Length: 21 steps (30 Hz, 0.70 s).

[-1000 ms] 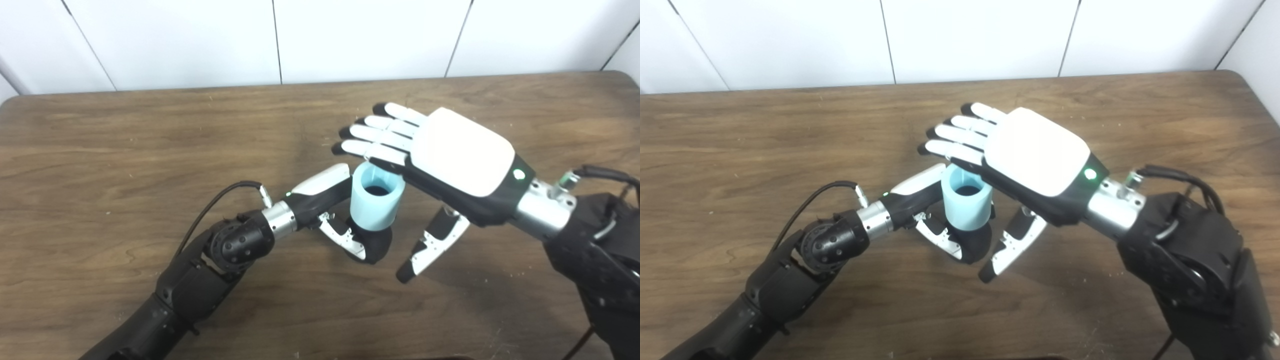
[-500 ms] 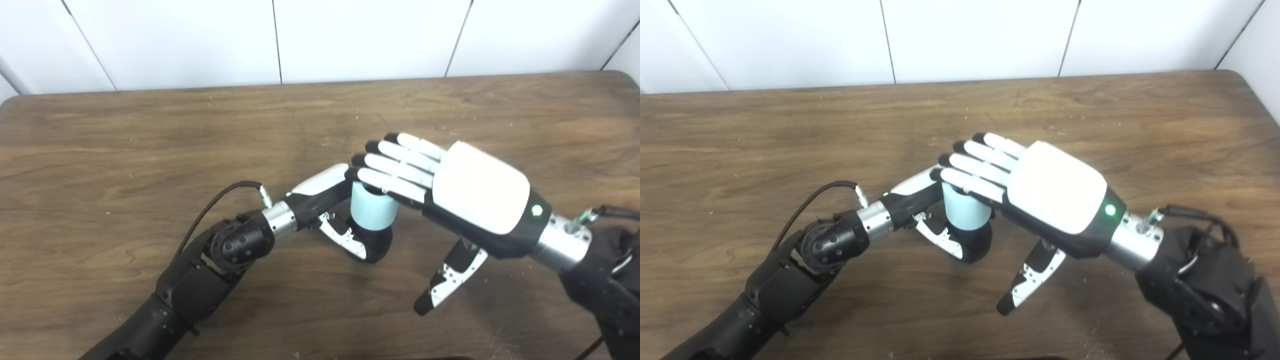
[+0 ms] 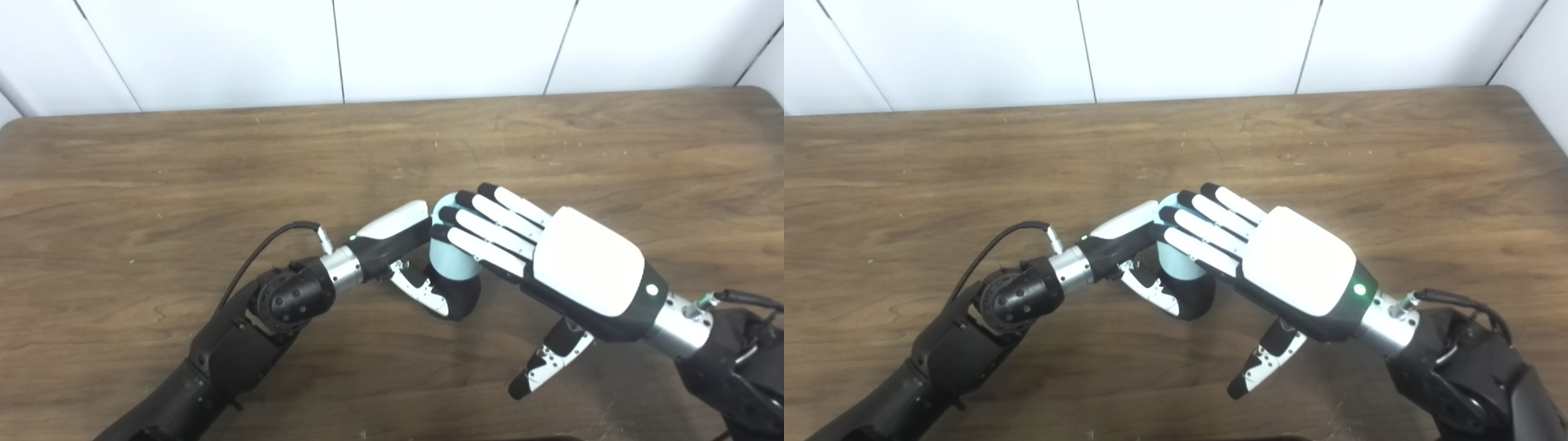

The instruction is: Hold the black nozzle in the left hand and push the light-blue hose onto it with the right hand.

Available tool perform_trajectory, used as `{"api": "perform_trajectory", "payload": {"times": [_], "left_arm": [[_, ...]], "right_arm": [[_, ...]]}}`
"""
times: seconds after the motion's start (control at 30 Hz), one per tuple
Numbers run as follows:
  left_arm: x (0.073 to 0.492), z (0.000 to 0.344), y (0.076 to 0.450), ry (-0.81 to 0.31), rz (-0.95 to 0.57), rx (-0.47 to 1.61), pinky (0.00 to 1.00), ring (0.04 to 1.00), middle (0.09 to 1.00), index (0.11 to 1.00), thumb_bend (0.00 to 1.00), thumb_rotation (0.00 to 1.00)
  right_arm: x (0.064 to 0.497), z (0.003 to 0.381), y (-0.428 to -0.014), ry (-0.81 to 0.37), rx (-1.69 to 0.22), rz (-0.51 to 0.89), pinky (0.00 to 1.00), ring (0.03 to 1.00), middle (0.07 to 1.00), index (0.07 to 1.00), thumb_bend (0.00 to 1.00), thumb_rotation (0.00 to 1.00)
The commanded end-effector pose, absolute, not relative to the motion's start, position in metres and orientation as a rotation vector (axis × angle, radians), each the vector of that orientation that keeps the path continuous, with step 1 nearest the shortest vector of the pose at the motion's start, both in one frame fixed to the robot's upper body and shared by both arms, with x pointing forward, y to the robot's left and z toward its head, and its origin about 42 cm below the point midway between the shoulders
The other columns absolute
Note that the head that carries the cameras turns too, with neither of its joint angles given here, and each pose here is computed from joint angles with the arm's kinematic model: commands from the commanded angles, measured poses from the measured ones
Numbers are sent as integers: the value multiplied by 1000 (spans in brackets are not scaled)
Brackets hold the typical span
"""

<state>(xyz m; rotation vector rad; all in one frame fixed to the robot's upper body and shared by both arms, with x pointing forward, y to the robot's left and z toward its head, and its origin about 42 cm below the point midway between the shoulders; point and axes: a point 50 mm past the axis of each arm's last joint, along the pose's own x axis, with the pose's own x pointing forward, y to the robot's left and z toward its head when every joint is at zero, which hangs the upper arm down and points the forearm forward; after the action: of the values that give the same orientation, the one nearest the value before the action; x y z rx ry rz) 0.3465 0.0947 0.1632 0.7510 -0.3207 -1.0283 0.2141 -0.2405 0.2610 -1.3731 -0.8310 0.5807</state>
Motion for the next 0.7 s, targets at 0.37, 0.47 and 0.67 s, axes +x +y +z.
{"api": "perform_trajectory", "payload": {"times": [0.37, 0.47, 0.67], "left_arm": [[322, 104, 116, -19, -1170, 882, 846, 734, 596, 479, 502, 86], [322, 104, 115, -19, -1172, 883, 846, 736, 598, 479, 502, 87], [322, 104, 117, -15, -1173, 881, 846, 742, 602, 479, 502, 87]], "right_arm": [[210, 256, -237, -815, -1362, 639, 999, 1000, 1000, 1000, 915, 506], [210, 254, -236, -806, -1347, 651, 994, 1000, 1000, 1000, 910, 502], [211, 250, -235, -781, -1323, 677, 985, 1000, 1000, 1000, 905, 487]]}}
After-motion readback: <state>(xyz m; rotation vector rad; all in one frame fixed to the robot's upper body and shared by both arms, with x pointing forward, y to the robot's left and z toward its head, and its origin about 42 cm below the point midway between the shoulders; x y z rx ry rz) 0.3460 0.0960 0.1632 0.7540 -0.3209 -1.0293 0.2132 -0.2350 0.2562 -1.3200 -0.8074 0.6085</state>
